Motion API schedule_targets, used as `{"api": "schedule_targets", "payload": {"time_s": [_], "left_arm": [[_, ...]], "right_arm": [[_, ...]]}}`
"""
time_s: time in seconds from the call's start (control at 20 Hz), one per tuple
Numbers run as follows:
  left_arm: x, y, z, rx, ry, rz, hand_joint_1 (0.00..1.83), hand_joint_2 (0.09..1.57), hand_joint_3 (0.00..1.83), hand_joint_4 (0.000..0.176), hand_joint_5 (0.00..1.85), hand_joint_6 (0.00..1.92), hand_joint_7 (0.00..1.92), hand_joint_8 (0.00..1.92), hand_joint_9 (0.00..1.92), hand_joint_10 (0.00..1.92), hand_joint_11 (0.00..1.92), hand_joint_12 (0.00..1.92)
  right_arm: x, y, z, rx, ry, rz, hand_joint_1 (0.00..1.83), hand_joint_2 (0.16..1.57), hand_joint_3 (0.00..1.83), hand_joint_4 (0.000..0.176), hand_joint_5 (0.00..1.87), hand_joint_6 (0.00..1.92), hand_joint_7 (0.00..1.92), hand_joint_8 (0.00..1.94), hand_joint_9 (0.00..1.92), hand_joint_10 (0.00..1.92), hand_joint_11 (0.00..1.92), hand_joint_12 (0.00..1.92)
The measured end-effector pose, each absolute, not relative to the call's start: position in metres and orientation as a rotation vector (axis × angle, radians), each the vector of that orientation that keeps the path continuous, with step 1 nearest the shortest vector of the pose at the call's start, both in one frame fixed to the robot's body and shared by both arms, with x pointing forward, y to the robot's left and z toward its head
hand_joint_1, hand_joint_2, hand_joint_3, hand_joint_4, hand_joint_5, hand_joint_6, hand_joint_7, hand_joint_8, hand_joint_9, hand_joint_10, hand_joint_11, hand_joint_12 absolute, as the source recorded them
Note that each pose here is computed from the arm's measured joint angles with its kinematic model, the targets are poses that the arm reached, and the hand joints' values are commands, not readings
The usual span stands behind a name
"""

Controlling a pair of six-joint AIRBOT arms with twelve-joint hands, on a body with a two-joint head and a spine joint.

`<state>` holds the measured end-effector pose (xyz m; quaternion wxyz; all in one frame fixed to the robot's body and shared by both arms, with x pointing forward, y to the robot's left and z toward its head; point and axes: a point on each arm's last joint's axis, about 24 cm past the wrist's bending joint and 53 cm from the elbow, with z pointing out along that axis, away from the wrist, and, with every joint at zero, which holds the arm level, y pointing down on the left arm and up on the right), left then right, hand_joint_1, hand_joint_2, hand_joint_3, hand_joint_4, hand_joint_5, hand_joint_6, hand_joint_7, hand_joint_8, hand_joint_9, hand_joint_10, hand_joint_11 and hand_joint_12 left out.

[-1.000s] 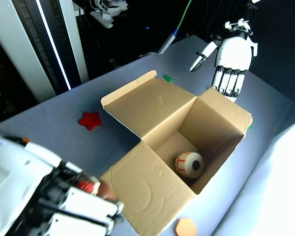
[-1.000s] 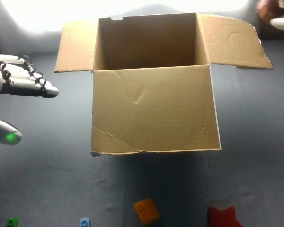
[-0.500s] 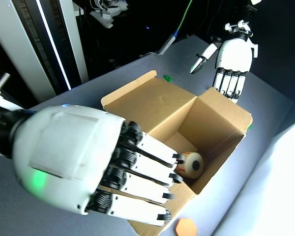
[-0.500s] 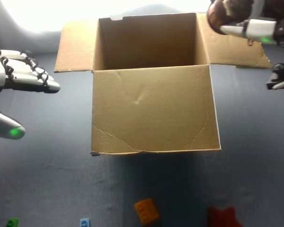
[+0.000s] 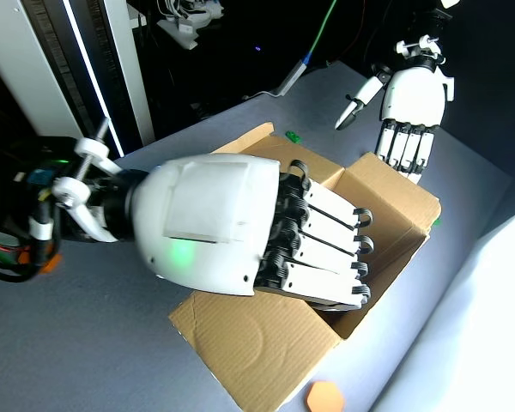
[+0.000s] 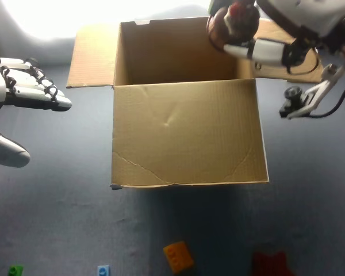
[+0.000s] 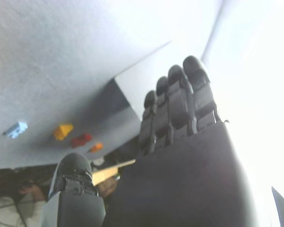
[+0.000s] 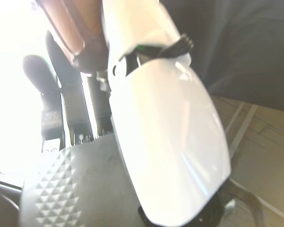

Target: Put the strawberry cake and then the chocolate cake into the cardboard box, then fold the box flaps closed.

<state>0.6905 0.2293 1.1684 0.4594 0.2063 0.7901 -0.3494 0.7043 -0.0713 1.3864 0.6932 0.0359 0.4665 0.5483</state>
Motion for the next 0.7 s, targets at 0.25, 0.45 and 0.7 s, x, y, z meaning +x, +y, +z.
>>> {"api": "schedule_targets", "payload": {"time_s": [0.25, 0.45, 0.7], "left_arm": [[0.691, 0.229, 1.168, 0.506, 1.945, -0.86, 0.0, 1.11, 0.0, 0.0, 0.16, 0.0, 0.19, 0.0, 0.16, 0.0, 0.0, 0.51], [0.692, 0.23, 1.168, 0.498, 1.945, -0.855, 0.0, 1.11, 0.0, 0.0, 0.14, 0.0, 0.17, 0.0, 0.14, 0.0, 0.0, 0.53], [0.69, 0.233, 1.159, 0.49, 1.967, -0.855, 0.0, 1.11, 0.0, 0.0, 0.16, 0.01, 0.2, 0.01, 0.18, 0.01, 0.0, 0.58]], "right_arm": [[0.697, -0.04, 1.383, 0.028, 1.039, 1.256, 1.19, 1.19, 0.0, 0.0, 0.88, 1.06, 0.83, 1.38, 0.64, 1.34, 0.4, 1.81], [0.696, -0.033, 1.377, 0.017, 1.047, 1.254, 1.02, 1.18, 0.0, 0.0, 0.54, 0.83, 0.61, 0.82, 0.49, 1.19, 0.19, 1.79], [0.698, -0.035, 1.376, 0.02, 1.049, 1.248, 0.7, 1.1, 0.0, 0.0, 0.23, 0.01, 0.46, 0.0, 0.47, 0.13, 0.0, 1.25]]}}
